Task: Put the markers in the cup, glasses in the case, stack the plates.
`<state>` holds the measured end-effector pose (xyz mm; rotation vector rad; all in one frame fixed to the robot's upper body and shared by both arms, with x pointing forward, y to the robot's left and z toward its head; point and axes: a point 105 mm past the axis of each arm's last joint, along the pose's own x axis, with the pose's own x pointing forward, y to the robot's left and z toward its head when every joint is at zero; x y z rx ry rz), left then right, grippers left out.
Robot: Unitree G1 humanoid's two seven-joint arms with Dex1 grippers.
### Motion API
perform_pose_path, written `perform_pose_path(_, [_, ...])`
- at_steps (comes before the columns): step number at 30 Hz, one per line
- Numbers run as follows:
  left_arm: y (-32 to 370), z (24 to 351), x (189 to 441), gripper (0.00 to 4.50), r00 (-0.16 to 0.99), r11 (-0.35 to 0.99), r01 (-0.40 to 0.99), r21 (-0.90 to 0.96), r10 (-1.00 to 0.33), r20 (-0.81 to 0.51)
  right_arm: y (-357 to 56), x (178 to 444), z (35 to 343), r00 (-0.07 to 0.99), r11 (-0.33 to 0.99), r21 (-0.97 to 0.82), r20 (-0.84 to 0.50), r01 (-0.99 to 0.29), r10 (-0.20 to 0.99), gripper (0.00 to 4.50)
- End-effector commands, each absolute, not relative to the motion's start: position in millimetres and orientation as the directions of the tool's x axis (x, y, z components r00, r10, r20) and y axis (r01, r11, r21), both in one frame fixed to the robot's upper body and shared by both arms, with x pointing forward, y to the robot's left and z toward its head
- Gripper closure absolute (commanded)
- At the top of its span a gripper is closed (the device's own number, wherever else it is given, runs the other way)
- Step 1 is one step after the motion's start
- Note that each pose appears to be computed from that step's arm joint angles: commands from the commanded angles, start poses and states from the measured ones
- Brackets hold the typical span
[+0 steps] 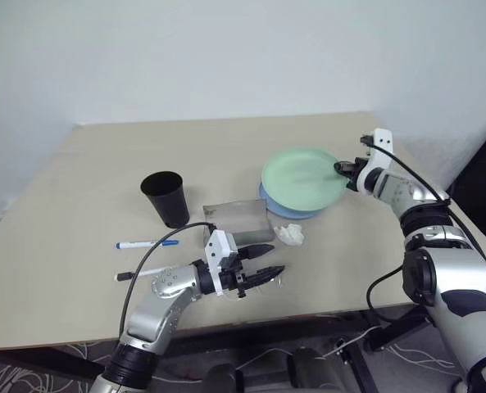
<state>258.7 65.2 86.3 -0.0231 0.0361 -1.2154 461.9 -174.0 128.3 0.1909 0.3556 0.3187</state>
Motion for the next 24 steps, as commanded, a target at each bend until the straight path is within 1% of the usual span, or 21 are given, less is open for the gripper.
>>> perform_pose_path(1, [67.0,97.3,259.9,1.88,0.362,0.362,0.932,0.007,-0.932,0.015,-175.6,473.2,153.8,0.934,0.948,0.218,-0.224,-0.231,0.278,4.27])
perform_pose_path(3, [68.4,96.9,258.9,1.88,0.374,0.374,0.927,0.006,-0.927,0.015,-174.8,474.1,154.5,0.94,0.94,0.263,-0.203,-0.218,0.275,3.79])
perform_pose_path(5, [69.4,96.8,258.5,1.88,0.382,0.382,0.924,0.004,-0.924,0.016,-173.8,474.5,155.5,0.941,0.933,0.284,-0.189,-0.22,0.279,3.12])
perform_pose_path(8, [71.3,96.1,258.1,1.88,0.394,0.394,0.919,0.003,-0.919,0.016,-173.4,473.0,154.2,0.935,0.936,0.237,-0.181,-0.259,0.305,2.15])
perform_pose_path(11, [73.3,95.8,259.3,1.88,0.404,0.405,0.914,0.009,-0.914,0.014,-173.9,471.2,154.0,0.927,0.934,0.197,-0.171,-0.299,0.333,2.15])
perform_pose_path(13, [75.9,95.8,261.6,1.88,0.417,0.417,0.909,0.018,-0.909,0.013,-172.9,468.7,155.5,0.913,0.918,0.192,-0.154,-0.347,0.378,2.15])
perform_pose_path(14, [79.4,96.4,264.6,1.88,0.431,0.431,0.902,0.028,-0.902,0.011,-171.0,465.6,157.9,0.893,0.898,0.169,-0.136,-0.406,0.429,2.15])
perform_pose_path(16, [88.0,98.2,271.0,1.88,0.458,0.458,0.888,0.043,-0.889,0.007,-166.4,456.6,160.4,0.834,0.84,0.124,-0.114,-0.528,0.54,2.15])
perform_pose_path(17, [94.9,99.1,275.6,1.88,0.479,0.479,0.876,0.054,-0.878,0.002,-163.6,449.2,159.1,0.789,0.798,0.087,-0.118,-0.597,0.603,2.15])
perform_pose_path(19, [106.4,100.2,283.0,1.88,0.512,0.51,0.857,0.072,-0.859,-0.007,-158.4,435.2,153.4,0.709,0.719,0.032,-0.145,-0.694,0.691,2.15])
perform_pose_path(22, [120.0,103.0,291.9,1.88,0.548,0.546,0.834,0.085,-0.836,-0.006,-150.9,414.6,143.6,0.606,0.615,-0.013,-0.195,-0.788,0.771,2.15])
perform_pose_path(24, [129.1,105.5,297.7,1.88,0.57,0.569,0.818,0.084,-0.821,0.001,-144.8,400.5,136.0,0.547,0.555,-0.037,-0.23,-0.831,0.805,2.15])
